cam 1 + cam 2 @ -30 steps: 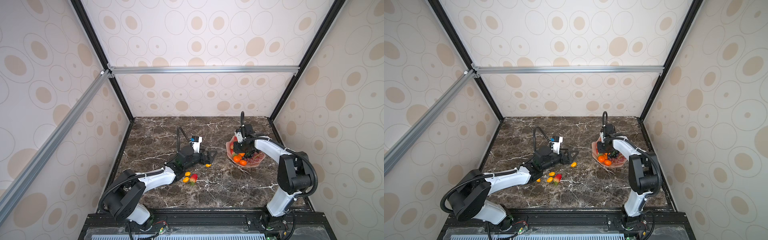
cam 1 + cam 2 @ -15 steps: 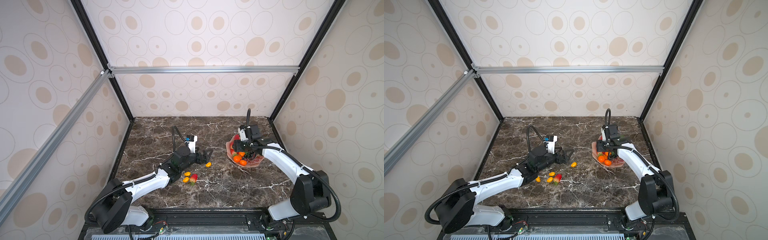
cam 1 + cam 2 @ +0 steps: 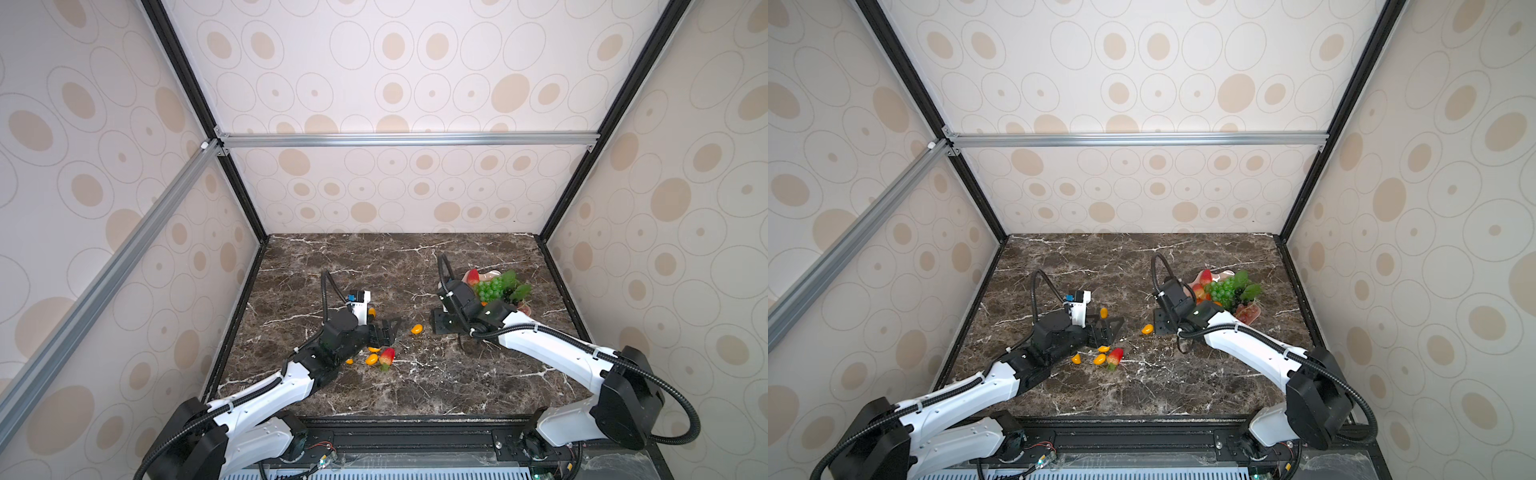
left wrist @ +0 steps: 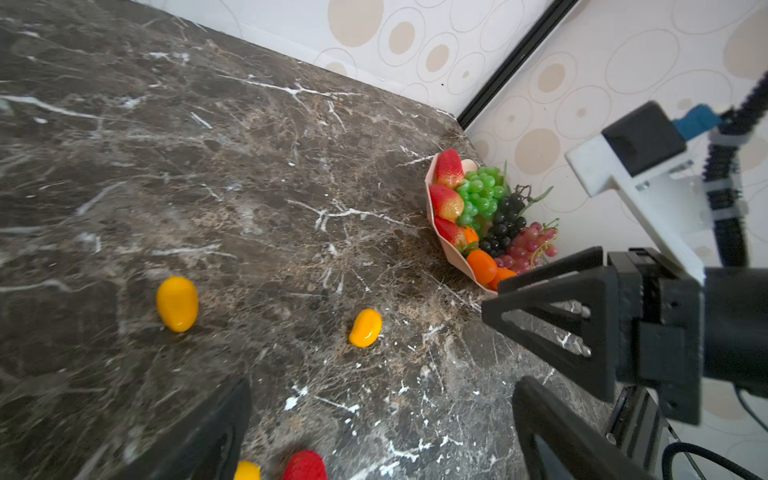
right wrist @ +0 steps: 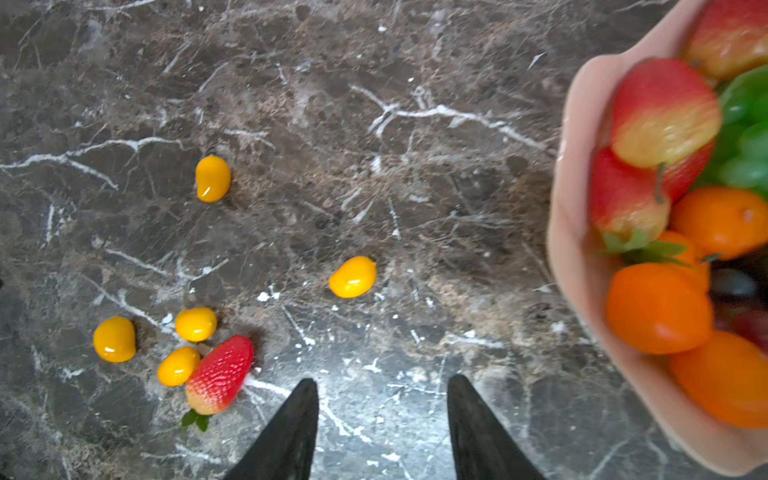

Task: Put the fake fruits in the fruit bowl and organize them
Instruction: 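Move the right gripper back down over the last loose strawberry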

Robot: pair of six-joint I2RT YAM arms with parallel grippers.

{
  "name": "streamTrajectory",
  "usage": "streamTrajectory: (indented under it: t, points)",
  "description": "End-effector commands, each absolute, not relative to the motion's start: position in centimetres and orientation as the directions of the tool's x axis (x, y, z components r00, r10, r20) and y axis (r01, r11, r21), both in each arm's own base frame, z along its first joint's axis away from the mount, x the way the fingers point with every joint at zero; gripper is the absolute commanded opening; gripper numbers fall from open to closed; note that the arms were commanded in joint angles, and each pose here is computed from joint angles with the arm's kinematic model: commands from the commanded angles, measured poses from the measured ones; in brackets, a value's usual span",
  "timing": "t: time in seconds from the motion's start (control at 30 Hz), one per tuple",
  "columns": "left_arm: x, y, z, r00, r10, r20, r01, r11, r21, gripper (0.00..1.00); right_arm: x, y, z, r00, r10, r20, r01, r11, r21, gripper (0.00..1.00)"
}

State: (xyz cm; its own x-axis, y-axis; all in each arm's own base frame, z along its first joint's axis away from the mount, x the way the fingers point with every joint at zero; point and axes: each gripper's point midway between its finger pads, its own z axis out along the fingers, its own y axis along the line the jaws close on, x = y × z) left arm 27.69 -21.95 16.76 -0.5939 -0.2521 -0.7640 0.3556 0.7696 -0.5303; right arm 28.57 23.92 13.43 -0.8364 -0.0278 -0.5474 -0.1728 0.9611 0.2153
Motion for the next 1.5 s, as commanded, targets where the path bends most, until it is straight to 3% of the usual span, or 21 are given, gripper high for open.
streamTrajectory:
  t: [0.0, 0.63, 1.03, 1.47]
  points:
    - [27.1, -19.6, 15.6, -0.62, -0.285, -0.731, 0.278, 0.792, -0.544, 0.99, 27.6, 25.3, 11.8, -0.844, 0.069, -0.532, -0.077, 0.966, 0.247, 0.51]
    - [24.0, -12.7, 14.4, -0.636, -0.363, -0.681, 0.131, 0.819, -0.559, 0.99, 18.5, 35.7, 8.3, -0.895, -0.039, -0.444, -0.183, 0.941, 0.286, 0.51]
    - [23.8, -12.5, 14.3, -0.631, -0.375, -0.679, 0.139, 0.807, -0.574, 0.99, 18.2, 38.2, 6.8, -0.907, -0.082, -0.414, -0.209, 0.939, 0.273, 0.55]
    - [24.2, -12.5, 14.3, -0.621, -0.368, -0.692, 0.148, 0.812, -0.564, 0.99, 18.6, 37.8, 4.4, -0.923, -0.101, -0.371, -0.18, 0.966, 0.186, 0.51]
